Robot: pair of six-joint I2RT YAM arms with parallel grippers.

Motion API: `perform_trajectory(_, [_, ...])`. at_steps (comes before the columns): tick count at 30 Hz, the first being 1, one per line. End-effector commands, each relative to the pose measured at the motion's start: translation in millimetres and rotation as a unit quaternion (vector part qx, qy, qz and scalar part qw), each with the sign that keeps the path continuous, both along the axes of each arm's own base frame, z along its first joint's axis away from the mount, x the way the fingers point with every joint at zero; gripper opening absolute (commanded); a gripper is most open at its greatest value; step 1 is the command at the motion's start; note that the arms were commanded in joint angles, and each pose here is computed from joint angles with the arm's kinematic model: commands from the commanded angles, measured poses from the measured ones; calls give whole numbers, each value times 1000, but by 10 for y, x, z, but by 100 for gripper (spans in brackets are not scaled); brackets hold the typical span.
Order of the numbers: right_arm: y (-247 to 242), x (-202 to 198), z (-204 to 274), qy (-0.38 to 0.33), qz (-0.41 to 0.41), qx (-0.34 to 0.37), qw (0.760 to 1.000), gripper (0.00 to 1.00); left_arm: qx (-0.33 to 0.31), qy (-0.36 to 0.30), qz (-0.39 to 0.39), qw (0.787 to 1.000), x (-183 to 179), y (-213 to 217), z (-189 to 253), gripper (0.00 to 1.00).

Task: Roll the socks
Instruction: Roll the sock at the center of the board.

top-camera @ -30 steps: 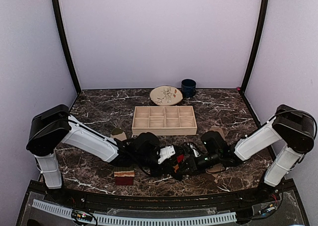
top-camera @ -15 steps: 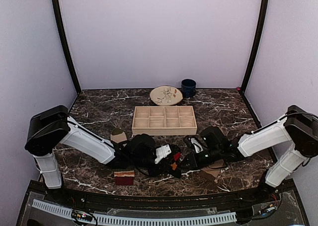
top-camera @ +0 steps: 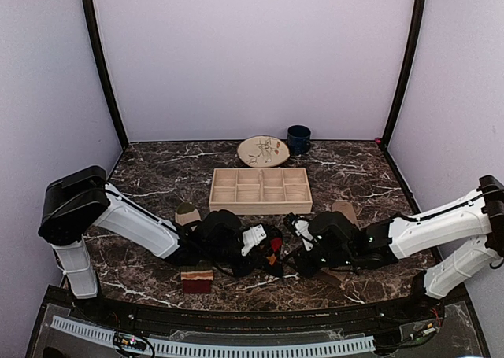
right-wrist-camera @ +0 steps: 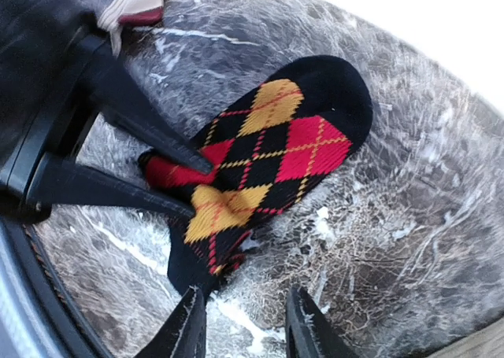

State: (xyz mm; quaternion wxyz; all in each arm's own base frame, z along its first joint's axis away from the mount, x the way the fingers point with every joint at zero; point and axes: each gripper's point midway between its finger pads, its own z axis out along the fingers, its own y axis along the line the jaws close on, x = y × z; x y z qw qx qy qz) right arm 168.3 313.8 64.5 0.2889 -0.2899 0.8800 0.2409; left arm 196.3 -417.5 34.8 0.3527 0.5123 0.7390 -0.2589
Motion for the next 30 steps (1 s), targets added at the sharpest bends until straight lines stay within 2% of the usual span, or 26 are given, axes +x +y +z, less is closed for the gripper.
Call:
perform_trajectory(1, [-47, 82, 124, -122, -4, -73, 990, 35, 34, 23, 19, 999, 30, 227, -211, 26])
perform_trajectory(14, [282, -170, 17, -287, 61, -212, 932, 52, 18, 60, -7, 998, -39, 259, -200, 26])
perform_trajectory(22, [493, -272, -196, -306, 113, -246, 913, 56, 11, 73, -16, 997, -76, 284, -194, 26])
perform_trajectory(30, [619, -245, -260, -321, 129, -264, 900, 64, 5, 83, -38, 996, -145, 281, -187, 26])
